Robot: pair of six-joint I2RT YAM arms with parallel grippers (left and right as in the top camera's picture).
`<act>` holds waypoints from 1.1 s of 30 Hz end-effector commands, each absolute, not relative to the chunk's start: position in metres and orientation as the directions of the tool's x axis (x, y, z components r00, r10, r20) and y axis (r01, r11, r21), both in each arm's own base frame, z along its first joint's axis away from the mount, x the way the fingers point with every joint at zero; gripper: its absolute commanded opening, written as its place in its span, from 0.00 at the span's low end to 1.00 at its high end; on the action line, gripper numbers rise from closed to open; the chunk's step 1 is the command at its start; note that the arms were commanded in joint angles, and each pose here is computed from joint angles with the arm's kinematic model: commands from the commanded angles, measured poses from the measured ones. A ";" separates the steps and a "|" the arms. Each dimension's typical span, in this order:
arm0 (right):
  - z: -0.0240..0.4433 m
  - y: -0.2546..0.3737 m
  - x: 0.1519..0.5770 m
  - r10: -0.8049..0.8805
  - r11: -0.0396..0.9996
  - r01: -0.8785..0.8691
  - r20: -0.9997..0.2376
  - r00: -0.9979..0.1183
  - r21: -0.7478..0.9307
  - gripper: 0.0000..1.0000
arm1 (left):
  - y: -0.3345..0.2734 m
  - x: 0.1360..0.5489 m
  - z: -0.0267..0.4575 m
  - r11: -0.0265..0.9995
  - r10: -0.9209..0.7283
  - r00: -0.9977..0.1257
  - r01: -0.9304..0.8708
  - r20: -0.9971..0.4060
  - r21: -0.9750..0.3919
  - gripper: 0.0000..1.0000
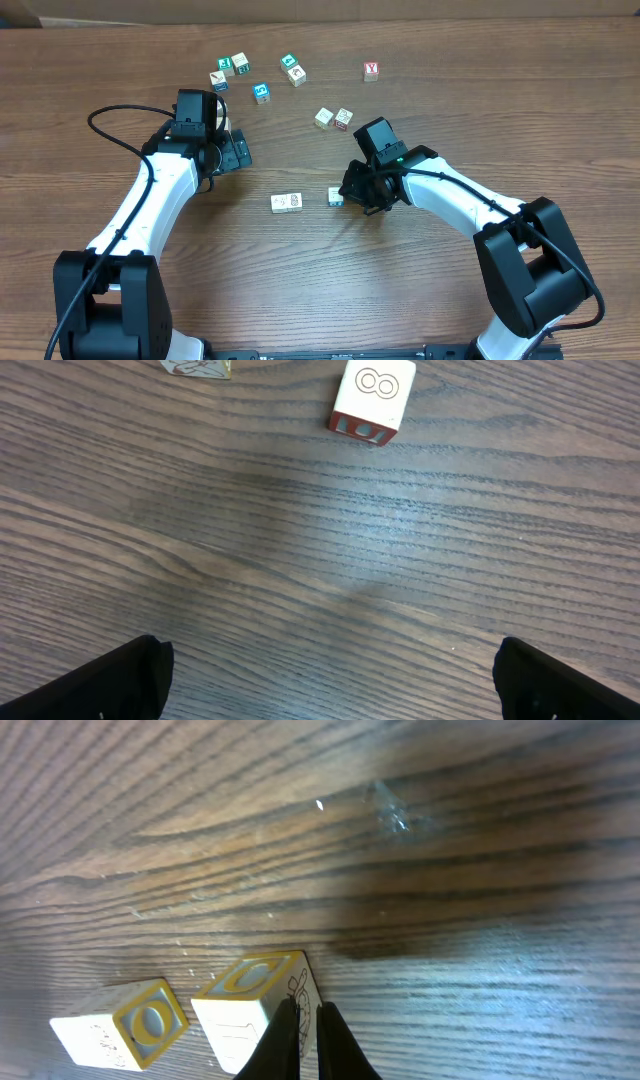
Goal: Form a horizontal line
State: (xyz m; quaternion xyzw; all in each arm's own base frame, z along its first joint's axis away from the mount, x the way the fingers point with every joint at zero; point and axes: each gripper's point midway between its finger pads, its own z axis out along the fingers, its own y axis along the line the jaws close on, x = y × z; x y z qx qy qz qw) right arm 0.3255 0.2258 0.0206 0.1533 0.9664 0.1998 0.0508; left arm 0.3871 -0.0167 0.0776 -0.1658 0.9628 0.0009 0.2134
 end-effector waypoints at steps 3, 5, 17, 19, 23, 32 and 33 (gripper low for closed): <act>0.017 0.227 0.326 0.323 0.869 0.284 -0.031 -0.946 0.406 0.04 | -0.015 0.391 0.088 0.947 -0.310 -0.843 -0.314 -0.440 -0.066 1.00; 0.017 0.227 0.326 0.325 0.868 0.286 -0.029 -0.945 0.406 0.04 | -0.015 0.391 0.088 0.947 -0.310 -0.843 -0.314 -0.440 -0.066 1.00; 0.017 0.225 0.329 0.347 0.864 0.303 -0.039 -0.937 0.401 0.05 | -0.015 0.391 0.088 0.947 -0.310 -0.843 -0.314 -0.440 -0.066 1.00; 0.017 0.225 0.330 0.351 0.862 0.307 -0.040 -0.935 0.403 0.05 | -0.015 0.391 0.088 0.947 -0.310 -0.843 -0.314 -0.440 -0.066 1.00; 0.016 0.225 0.330 0.356 0.862 0.312 -0.039 -0.934 0.401 0.05 | -0.015 0.391 0.088 0.947 -0.310 -0.843 -0.314 -0.440 -0.066 1.00; 0.006 0.220 0.329 0.398 0.849 0.367 -0.003 -0.917 0.381 0.05 | -0.015 0.391 0.088 0.947 -0.310 -0.843 -0.314 -0.440 -0.066 1.00; 0.005 0.220 0.329 0.399 0.848 0.369 0.002 -0.917 0.381 0.05 | -0.015 0.391 0.088 0.947 -0.310 -0.843 -0.314 -0.440 -0.066 1.00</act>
